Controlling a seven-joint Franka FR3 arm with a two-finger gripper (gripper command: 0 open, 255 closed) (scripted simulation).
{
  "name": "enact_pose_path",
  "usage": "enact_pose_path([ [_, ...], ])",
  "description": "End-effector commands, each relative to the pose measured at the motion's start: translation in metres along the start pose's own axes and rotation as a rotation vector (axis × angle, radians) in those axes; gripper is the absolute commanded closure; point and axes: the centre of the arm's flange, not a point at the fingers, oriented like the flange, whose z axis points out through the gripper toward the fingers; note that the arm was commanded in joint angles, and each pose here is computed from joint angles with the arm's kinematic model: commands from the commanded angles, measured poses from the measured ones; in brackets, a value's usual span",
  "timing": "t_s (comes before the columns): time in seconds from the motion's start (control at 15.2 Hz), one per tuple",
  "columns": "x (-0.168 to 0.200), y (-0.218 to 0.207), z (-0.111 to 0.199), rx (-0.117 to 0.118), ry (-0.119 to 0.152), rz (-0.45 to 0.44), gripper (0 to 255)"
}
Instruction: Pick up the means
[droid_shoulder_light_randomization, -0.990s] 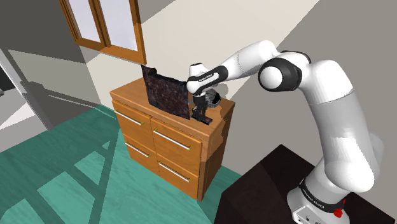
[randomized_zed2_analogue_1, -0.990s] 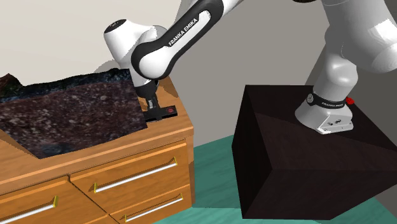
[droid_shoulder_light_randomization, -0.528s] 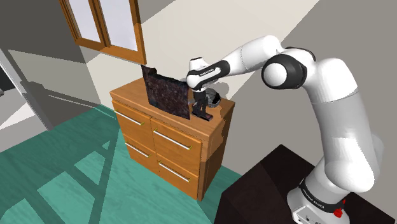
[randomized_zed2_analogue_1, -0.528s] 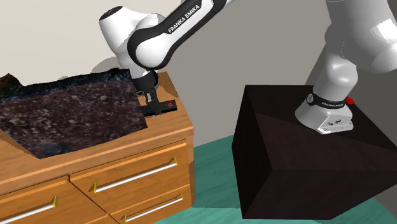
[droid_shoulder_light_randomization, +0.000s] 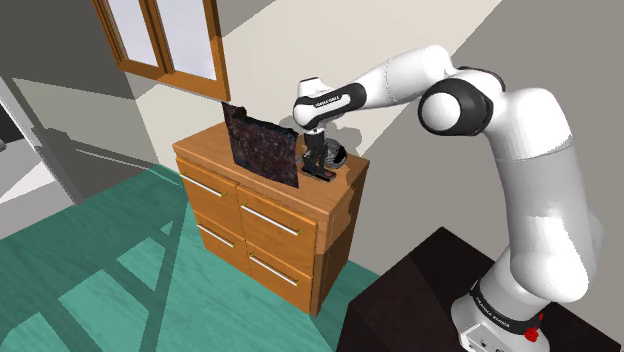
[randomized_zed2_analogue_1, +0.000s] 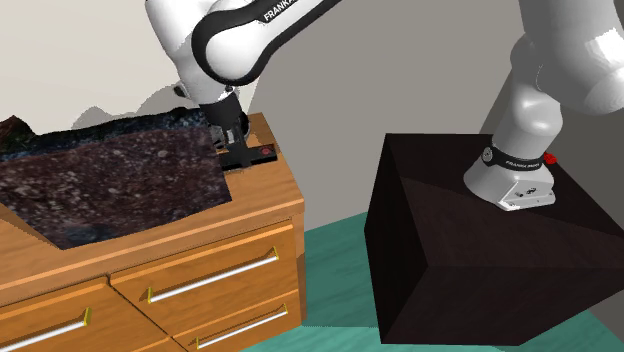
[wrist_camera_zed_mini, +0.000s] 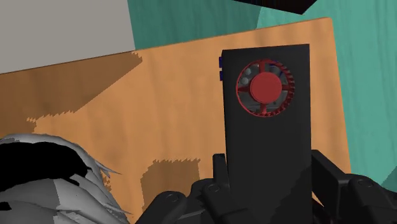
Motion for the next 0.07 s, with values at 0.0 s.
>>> enact_pose_path([
  [0.0,-0.0006,-0.0001,-0.0022,0.0,0.0,0.0,255],
])
